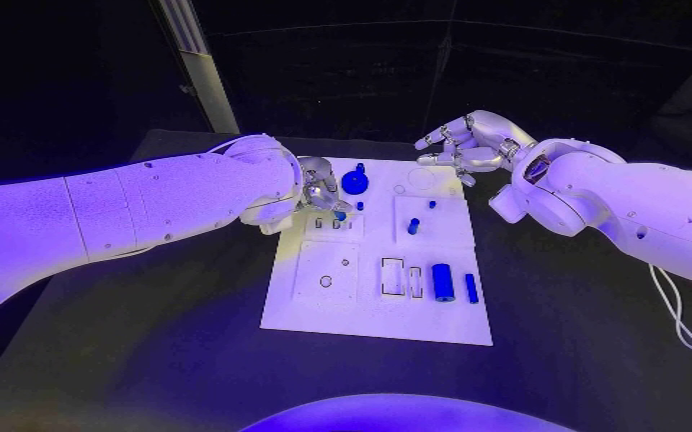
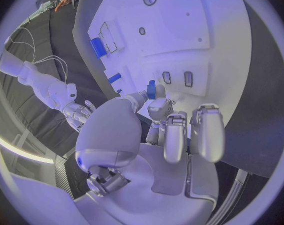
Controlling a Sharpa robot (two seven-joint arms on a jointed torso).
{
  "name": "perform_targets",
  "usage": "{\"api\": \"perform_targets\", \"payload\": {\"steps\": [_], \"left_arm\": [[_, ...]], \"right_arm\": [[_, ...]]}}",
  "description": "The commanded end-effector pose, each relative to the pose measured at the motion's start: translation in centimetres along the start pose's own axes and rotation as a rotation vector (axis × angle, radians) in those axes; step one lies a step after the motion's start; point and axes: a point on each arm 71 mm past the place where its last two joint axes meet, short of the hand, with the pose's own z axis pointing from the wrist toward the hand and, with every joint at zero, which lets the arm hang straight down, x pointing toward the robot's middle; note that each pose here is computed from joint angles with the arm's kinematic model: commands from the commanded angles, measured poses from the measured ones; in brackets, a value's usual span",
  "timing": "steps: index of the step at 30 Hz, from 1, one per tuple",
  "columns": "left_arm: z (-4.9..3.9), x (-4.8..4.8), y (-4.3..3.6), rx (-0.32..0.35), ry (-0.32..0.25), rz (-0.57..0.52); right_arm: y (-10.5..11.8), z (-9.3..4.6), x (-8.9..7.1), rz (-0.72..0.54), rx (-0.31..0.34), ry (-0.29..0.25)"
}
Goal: Assemble the parts on the task board
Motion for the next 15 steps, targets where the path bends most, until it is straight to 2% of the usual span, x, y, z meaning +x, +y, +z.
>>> {"api": "perform_targets", "payload": {"steps": [1,11,15], "left_arm": [[-0.38,-0.35,-0.19,0.083,-0.164,-0.031],[-0.90,0.79,1.05,0.158,-0.314,-0.059],[-1.00,1.31,1.40,0.181,-0.336,-0.062]], "right_arm": [[0.0,0.0,-0.2,-0.001,-0.003,0.004],[-0.2,-0.2,-0.5,-0.003,0.001,-0.004],[-0.3,-0.2,-0.5,-0.003,0.002,-0.006]]}}
